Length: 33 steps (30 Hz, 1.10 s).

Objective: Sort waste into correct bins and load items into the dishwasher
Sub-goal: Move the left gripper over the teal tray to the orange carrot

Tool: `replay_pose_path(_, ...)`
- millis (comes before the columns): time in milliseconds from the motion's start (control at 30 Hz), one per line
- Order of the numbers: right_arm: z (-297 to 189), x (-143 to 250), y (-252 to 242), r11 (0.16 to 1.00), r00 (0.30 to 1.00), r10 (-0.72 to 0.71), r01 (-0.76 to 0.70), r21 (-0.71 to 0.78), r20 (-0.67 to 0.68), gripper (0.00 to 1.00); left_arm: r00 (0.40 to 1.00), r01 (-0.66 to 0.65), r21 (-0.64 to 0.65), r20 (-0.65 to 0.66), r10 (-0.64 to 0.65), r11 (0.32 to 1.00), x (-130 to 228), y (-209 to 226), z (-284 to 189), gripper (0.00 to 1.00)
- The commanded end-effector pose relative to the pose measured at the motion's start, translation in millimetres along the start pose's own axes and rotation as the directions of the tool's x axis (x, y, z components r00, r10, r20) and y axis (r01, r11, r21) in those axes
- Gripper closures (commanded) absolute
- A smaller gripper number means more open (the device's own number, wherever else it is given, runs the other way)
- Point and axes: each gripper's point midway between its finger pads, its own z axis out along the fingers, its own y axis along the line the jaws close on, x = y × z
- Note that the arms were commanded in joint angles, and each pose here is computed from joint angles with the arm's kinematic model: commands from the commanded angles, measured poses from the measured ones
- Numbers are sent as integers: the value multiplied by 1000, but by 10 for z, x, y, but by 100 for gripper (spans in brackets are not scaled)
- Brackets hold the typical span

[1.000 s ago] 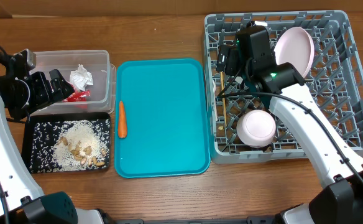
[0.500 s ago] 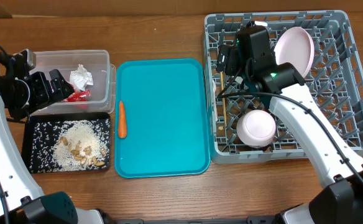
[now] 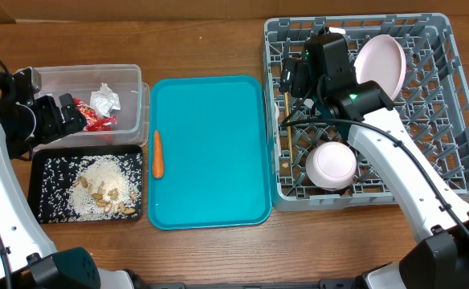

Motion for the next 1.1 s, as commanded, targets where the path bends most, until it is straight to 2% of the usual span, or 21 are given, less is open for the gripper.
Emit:
replay_pose_path(0,-33,-83,-14,1000,1000,9,-9,5,25,0,999,7,-18,38,-7,1000,-78,30,-56,0)
replay_pose_path(167,-33,-83,-14,1000,1000,9,-9,5,25,0,990,114,107,71,-122,988,-187,-169,-70,0)
replay_pose_path(233,-33,-83,-14,1000,1000,9,-9,5,25,0,985,166,185,22,-173,969,-110,-308,-84,0)
replay_pose_path(300,-32,-82,-14,1000,1000,9,-9,5,24,0,987,159,265,-24,-158,951,-32,-507,-88,0)
replay_pose_path(500,-32,-82,-14,1000,1000,9,-9,5,24,0,995,34,156,-102,-18,987,234,-840,47,0)
replay_pose_path(667,-32,-82,-14,1000,1000,9,-9,5,24,0,990,-82,-52,-123,75,995,445,-1059,144,0)
replay_pose_path(867,-33,-83,-14,1000,1000,9,-9,5,25,0,972,-226,-9,-65,225,974,469,-1518,191,0)
replay_pose_path(1067,-33,-83,-14,1000,1000,9,-9,5,25,0,963,-270,32,21,270,962,344,-1762,199,0)
